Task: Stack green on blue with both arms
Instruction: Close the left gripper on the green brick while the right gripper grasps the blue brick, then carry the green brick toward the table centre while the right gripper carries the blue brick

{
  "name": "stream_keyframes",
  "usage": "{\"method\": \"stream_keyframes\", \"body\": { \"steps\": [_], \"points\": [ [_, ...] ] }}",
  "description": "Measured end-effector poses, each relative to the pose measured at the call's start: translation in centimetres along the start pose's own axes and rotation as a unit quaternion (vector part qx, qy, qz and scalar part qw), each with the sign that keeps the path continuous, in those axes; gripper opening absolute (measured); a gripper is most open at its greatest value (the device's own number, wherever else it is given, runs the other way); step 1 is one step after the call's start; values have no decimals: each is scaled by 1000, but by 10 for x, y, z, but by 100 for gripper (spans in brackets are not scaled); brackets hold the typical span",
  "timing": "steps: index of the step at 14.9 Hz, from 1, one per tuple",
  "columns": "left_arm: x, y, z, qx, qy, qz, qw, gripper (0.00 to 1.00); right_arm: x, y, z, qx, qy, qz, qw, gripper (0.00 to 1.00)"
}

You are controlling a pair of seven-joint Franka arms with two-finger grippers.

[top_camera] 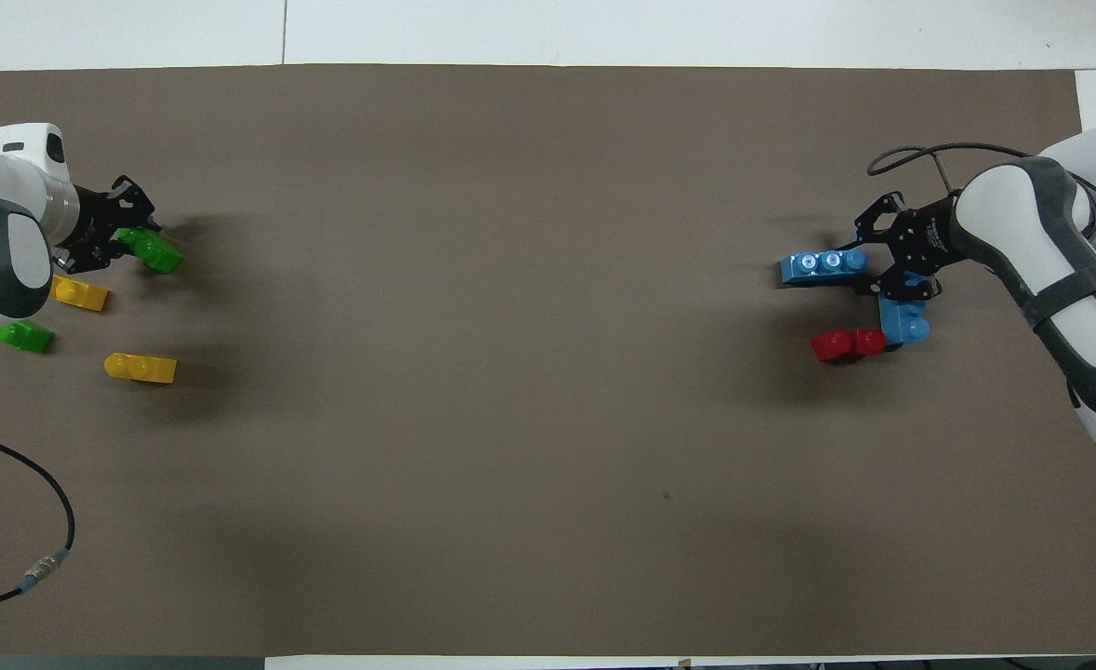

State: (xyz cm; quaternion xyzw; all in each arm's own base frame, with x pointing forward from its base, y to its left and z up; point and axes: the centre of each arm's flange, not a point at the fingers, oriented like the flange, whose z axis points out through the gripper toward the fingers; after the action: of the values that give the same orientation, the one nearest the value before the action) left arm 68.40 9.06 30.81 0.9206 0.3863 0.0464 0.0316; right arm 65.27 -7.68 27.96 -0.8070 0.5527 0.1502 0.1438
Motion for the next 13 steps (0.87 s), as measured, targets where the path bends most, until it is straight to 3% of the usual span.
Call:
{"method": "stream_keyframes", "body": {
  "steps": [1, 3, 10, 13],
  "points": [
    [0, 0, 0, 1, 1, 1, 1000, 34, 1, 0, 0, 0, 0, -3, 1000, 51],
    [0, 1, -2, 4, 5, 6, 1000, 34, 1, 0, -1, 1, 1, -5, 1000, 34],
    [-3, 9, -11, 11, -3, 14, 1000, 34, -10, -6, 3, 10, -11, -21, 1000, 34],
    [-12, 19, -34, 15, -9, 23, 1000, 34, -32, -19, 11, 15, -23, -45, 999, 34]
  ]
}}
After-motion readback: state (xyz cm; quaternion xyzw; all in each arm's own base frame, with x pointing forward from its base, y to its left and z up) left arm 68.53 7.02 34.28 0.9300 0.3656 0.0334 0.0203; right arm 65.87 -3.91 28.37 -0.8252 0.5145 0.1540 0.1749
